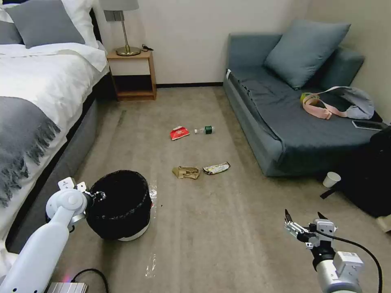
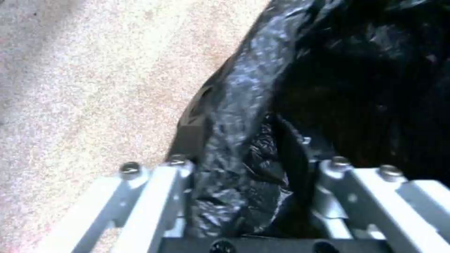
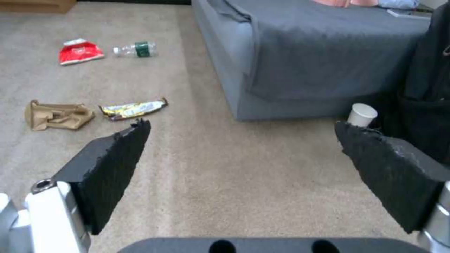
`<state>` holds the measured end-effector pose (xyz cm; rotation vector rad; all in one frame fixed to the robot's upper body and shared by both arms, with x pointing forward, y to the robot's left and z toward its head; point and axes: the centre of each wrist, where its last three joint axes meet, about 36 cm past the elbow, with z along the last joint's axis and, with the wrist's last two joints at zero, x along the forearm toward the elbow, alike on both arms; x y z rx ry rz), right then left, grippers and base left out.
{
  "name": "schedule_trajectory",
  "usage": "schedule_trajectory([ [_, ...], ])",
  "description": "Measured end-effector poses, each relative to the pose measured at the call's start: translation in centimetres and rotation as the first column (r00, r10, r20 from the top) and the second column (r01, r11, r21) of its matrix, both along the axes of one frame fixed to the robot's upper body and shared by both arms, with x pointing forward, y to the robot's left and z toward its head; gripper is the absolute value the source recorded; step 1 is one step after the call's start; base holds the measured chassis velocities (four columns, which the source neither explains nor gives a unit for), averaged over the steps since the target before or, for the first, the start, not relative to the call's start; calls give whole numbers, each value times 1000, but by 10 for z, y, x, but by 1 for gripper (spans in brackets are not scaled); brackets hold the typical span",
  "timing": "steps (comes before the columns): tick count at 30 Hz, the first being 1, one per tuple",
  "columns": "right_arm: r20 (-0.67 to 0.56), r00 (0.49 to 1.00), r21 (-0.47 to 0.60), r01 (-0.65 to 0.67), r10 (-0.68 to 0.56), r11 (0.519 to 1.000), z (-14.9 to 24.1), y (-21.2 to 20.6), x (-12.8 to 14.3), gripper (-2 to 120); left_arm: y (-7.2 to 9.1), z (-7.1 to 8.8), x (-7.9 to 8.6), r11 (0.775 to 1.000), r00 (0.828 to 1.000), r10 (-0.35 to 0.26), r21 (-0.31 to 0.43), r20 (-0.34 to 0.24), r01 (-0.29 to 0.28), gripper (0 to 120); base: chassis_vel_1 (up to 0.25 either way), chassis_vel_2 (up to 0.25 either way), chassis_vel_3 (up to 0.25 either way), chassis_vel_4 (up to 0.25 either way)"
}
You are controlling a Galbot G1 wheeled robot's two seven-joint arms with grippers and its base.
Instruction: Pick up the trash bin, then pick up the garbage on the floor and place it into the trash bin.
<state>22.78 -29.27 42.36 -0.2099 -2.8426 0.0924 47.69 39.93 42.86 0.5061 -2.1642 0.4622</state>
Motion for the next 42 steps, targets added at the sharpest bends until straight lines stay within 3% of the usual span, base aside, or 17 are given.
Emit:
schedule_trajectory([
  [9, 2, 1000, 4, 0, 0, 1000, 0, 1, 0, 100, 7, -4, -9, 1000, 1000, 1, -11, 7, -1, 3, 0, 0, 0, 0],
  [22, 16, 1000, 0, -4, 4, 1000, 4, 2, 0, 100, 11, -7, -26, 1000, 999, -9, -28, 34, 10, 2, 0, 0, 0, 0],
  [28, 23, 1000, 0, -9, 9, 1000, 5, 2, 1, 100, 15, -1, -42, 999, 996, -33, -38, 82, 36, 2, 0, 0, 0, 0],
  [36, 41, 999, -7, -28, 29, 1000, 11, 2, 3, 100, 25, 5, -73, 995, 986, -50, -76, 157, 62, 2, 0, 0, 0, 0],
  [42, 49, 997, -13, -53, 54, 998, 16, 2, 3, 100, 20, 12, -95, 992, 979, -64, -95, 196, 84, 2, 0, 0, 0, 0],
])
